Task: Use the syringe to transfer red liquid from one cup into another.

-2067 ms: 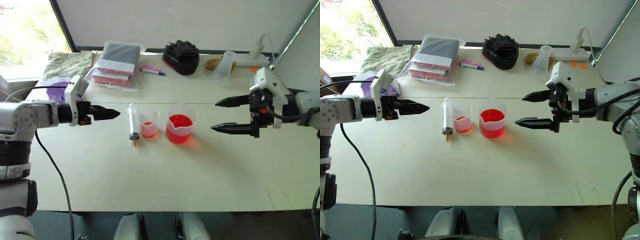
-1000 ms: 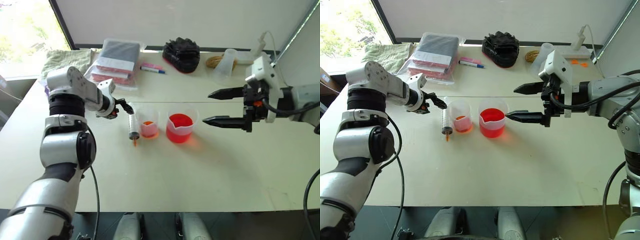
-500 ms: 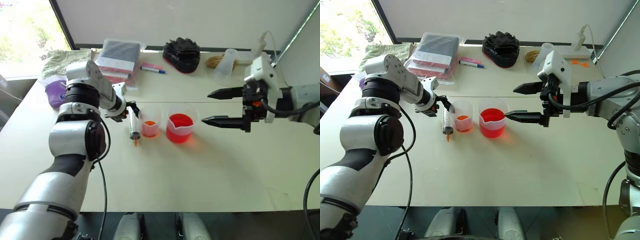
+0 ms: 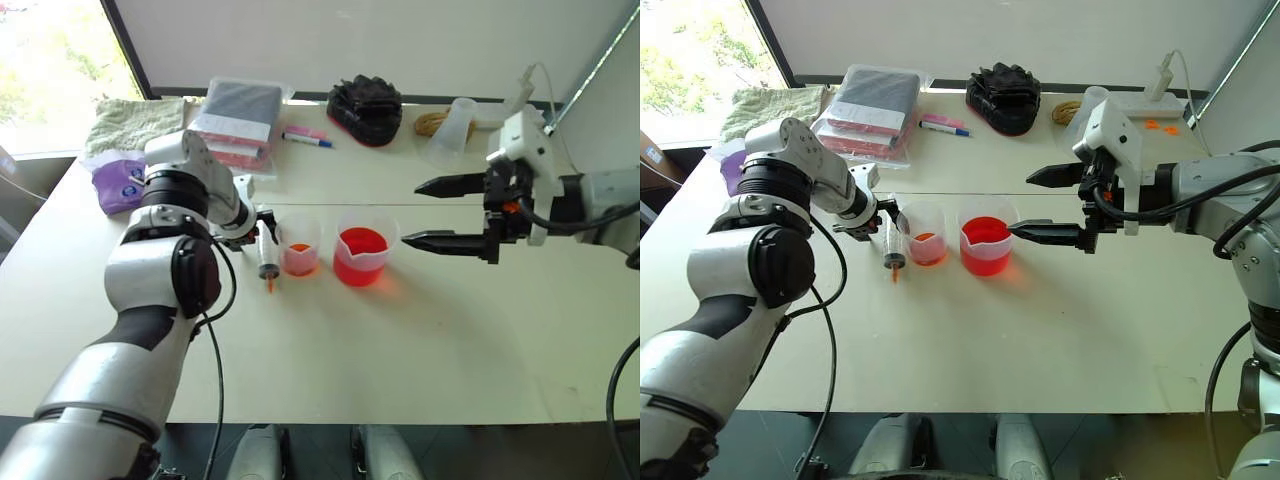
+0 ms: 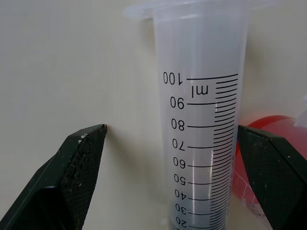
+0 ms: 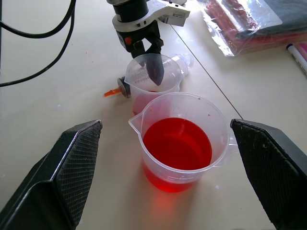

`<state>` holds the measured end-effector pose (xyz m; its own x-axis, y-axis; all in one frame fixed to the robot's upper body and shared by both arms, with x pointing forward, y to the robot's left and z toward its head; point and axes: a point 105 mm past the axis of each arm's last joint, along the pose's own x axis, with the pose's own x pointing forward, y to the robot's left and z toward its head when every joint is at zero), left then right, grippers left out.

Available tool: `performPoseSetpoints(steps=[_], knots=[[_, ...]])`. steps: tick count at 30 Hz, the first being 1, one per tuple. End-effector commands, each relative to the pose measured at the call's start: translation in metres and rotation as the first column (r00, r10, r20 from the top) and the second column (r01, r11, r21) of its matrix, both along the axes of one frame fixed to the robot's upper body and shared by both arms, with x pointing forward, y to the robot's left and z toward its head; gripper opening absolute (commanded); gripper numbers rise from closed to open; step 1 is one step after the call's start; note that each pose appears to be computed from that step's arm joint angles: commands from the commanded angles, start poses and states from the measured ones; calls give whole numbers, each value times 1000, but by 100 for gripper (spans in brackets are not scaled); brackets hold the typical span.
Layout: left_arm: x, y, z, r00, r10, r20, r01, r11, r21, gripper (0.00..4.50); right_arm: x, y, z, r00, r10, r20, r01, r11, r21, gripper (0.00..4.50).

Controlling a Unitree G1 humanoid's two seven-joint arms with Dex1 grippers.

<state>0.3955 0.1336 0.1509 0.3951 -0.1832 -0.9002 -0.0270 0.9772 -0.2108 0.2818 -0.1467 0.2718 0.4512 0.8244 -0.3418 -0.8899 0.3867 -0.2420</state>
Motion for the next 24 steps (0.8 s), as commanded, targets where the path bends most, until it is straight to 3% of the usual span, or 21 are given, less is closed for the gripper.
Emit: performPoseSetpoints(steps=[1, 17, 20, 24], knots=[[5, 4, 13, 999, 20, 44, -21, 999, 25, 444, -3, 1, 13, 998, 7, 63, -8, 1000, 7, 450], [0, 23, 2, 997, 76, 2, -76, 995, 69, 444, 2, 1, 15, 996, 4, 88, -5, 1000, 11, 450], [-2, 31, 0, 996, 91, -4, -91, 993, 78, 369, 3, 2, 15, 996, 7, 91, -8, 1000, 12, 450], [-4, 36, -4, 995, 102, -14, -101, 991, 87, 225, 4, 3, 16, 995, 11, 97, -13, 1000, 16, 450]])
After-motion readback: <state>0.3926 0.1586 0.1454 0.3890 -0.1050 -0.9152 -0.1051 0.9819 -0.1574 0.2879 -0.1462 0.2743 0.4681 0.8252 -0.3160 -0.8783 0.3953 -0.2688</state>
